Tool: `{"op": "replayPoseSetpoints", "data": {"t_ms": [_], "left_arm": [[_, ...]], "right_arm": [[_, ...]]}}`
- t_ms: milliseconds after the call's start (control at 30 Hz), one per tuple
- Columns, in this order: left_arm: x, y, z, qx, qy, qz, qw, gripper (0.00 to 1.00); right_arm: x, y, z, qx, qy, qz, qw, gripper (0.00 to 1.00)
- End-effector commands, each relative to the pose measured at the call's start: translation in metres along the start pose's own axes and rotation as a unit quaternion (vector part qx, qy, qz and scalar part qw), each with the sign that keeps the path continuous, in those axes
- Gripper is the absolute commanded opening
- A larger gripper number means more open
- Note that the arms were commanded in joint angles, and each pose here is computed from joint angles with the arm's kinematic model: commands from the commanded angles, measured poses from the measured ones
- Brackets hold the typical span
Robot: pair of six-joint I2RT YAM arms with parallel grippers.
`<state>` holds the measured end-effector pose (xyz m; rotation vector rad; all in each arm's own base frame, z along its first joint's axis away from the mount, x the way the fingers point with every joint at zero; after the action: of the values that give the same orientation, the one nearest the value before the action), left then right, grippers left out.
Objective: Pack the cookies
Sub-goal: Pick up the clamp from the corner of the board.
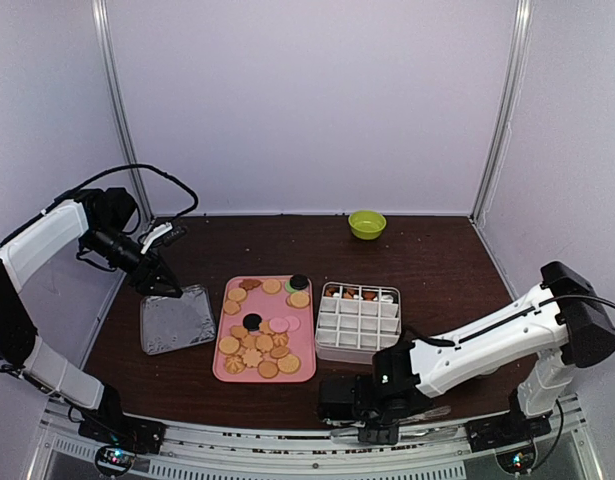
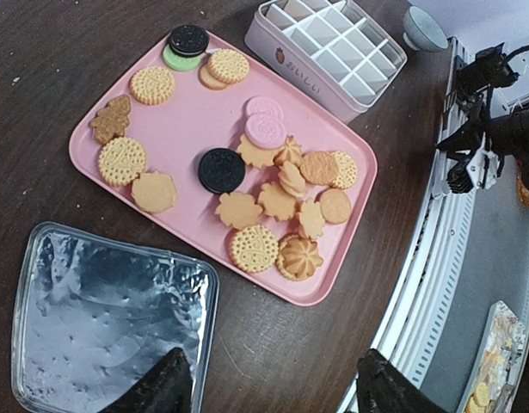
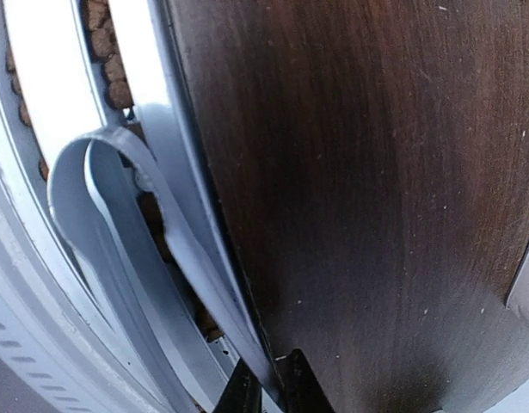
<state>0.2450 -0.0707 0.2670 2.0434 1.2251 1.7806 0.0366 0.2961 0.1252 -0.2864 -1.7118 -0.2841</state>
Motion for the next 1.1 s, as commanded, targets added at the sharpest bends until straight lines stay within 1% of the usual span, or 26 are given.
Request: {"op": "replayPoseSetpoints", "data": {"t_ms": [0,133,200,367,533,633,800,967,1067], "left_arm": [[0.008,0.006,-0.006,-0.017,0.008,-0.005,1.000,0.68],[0.009,0.008,-0.006,-0.017,0.010,-0.007,1.000,0.68],[0.010,0.009,-0.006,-0.018,0.011,-0.007,1.000,0.68],[0.013,0.011,-0.007,-0.018,0.013,-0.012,1.000,0.68],[0.017,0.017,-0.007,-0.018,0.017,-0.021,0.999,0.68],[0.022,0.021,-0.008,-0.019,0.024,-0.025,0.999,0.69],[0.028,0.029,-0.012,-0.019,0.021,-0.049,0.998,0.71],[0.036,0.041,-0.021,-0.029,-0.014,-0.099,0.995,0.72],[0.034,0.051,-0.030,-0.047,-0.042,-0.118,0.991,0.73]], "right_arm": [[-0.002,0.005,0.001,-0.002,-0.023,-0.010,1.000,0.08],[0.002,0.007,-0.002,-0.007,-0.037,-0.023,0.999,0.02],[0.007,0.008,-0.004,-0.014,-0.045,-0.040,0.998,0.00],[0.027,0.014,-0.013,-0.042,-0.078,-0.091,0.992,0.00],[0.052,0.023,-0.032,-0.090,-0.120,-0.151,0.977,0.00],[0.069,0.034,-0.049,-0.125,-0.151,-0.185,0.963,0.00],[0.104,0.067,-0.082,-0.193,-0.190,-0.247,0.930,0.00],[0.163,0.114,-0.115,-0.272,-0.202,-0.348,0.874,0.00],[0.202,0.136,-0.132,-0.320,-0.178,-0.416,0.833,0.00]]}}
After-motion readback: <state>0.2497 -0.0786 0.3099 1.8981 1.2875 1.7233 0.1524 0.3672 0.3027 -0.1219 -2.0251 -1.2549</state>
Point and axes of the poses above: each gripper's point midway between its finger pads, its own x axis back along the fingers, its own z axis along the line the jaws close on, y = z × x, the point moved 10 cm from there along x, back along the fingers, and after that the axes turned 8 degrees about -x, right-handed, at the moved point
